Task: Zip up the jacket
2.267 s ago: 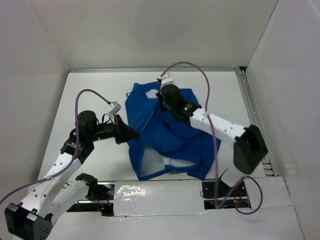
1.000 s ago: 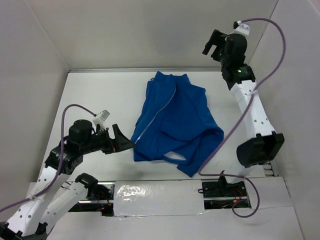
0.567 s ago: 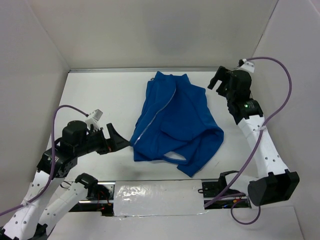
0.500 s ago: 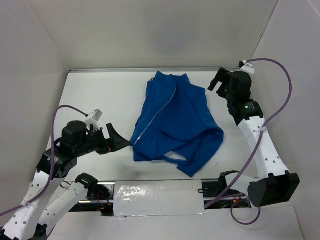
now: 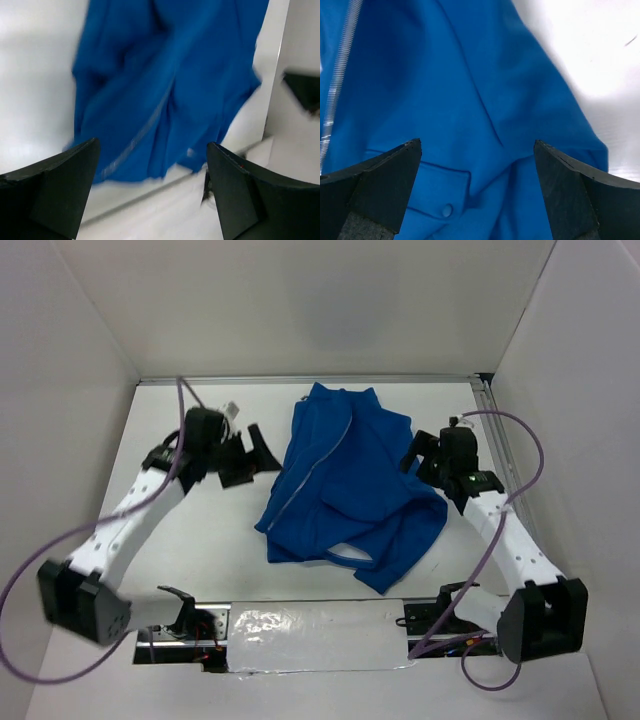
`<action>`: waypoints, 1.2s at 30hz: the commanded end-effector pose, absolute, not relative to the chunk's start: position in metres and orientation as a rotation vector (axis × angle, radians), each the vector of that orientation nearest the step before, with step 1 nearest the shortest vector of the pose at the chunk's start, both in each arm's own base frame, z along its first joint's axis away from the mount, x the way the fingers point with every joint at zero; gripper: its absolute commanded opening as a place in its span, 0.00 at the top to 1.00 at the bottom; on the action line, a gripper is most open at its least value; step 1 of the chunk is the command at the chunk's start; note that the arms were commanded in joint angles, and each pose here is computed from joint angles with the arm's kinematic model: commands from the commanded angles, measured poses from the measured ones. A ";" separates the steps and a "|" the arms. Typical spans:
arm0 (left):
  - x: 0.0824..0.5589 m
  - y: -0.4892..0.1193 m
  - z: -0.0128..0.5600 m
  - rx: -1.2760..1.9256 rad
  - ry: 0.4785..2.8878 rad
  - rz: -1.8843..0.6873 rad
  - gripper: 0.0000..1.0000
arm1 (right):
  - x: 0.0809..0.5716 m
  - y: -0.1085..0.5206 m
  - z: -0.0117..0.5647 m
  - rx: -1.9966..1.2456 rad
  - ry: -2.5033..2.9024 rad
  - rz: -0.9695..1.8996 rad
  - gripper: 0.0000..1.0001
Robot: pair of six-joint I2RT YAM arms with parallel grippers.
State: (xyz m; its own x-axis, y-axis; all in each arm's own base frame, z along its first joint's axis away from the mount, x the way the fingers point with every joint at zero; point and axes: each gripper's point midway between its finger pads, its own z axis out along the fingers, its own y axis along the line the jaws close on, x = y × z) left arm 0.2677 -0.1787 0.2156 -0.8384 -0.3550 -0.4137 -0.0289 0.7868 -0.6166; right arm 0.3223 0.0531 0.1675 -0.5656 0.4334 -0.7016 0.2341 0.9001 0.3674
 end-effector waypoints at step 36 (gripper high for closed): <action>0.548 -0.231 0.310 0.248 1.901 -0.422 1.00 | 0.451 0.014 0.294 0.391 1.938 -0.037 1.00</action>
